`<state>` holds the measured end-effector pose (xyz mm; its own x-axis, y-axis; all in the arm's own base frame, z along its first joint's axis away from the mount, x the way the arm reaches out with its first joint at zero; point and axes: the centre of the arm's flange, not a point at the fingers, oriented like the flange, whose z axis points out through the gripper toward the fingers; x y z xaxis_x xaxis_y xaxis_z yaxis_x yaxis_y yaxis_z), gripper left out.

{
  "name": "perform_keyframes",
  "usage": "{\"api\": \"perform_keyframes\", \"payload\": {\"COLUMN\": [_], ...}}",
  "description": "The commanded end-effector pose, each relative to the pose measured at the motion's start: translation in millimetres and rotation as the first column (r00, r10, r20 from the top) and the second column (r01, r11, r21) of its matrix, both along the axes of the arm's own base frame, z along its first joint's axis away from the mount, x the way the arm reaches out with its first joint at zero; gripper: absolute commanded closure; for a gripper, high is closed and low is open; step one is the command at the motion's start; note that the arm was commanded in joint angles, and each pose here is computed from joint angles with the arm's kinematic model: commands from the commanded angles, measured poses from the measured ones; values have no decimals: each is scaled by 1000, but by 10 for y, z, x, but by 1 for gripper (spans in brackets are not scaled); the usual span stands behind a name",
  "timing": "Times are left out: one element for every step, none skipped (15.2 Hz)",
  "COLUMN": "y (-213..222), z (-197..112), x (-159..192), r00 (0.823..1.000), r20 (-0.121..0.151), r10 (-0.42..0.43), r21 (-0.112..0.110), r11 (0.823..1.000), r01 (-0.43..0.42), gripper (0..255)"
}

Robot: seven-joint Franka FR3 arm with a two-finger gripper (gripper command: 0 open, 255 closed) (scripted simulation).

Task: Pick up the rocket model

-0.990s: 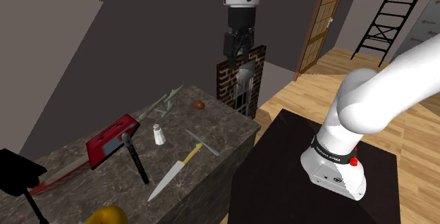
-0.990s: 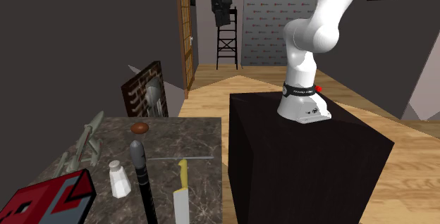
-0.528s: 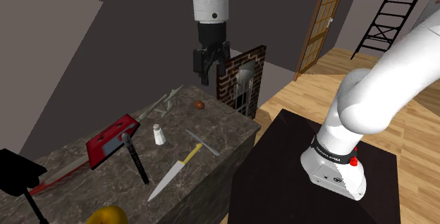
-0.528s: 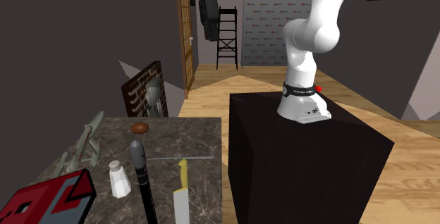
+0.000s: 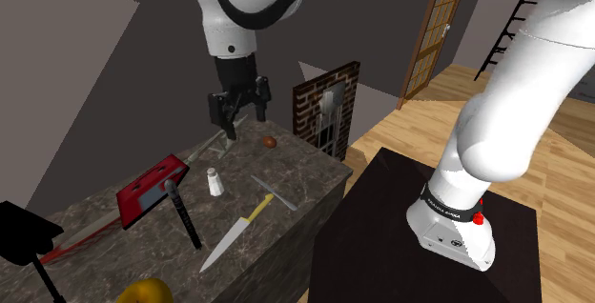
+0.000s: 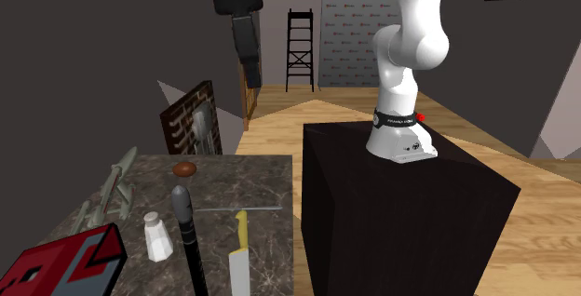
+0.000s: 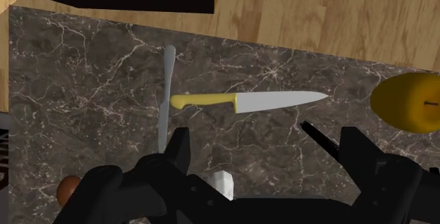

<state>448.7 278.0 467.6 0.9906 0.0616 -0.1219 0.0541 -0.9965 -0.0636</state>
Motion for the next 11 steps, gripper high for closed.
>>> {"api": "perform_keyframes", "payload": {"y": [226,336,447,557,666,776,885,994,1102,1210,1318], "z": [-82,-130,-179,-228,-278,-329,-380,-432,-484,-537,-590], "x": [120,186,252,318,384,451,518,584,651,718,785], "r00": [1000,1000,1000,1000,1000,1000,1000,1000,1000,999,999], "r20": [-4,-6,-8,-10,-12,-14,-16,-17,-19,-21,-23], "r10": [-6,-9,-11,-13,-15,-17,-19,-21,-23,-25,-28], "r21": [-7,-11,-15,-18,-22,-26,-30,-33,-37,-41,-45], "r11": [1000,1000,1000,1000,1000,1000,999,999,999,999,999], "r01": [6,8,10,13,15,17,19,21,23,25,27], "gripper": [0,0,0,0,0,0,0,0,0,0,0]}}
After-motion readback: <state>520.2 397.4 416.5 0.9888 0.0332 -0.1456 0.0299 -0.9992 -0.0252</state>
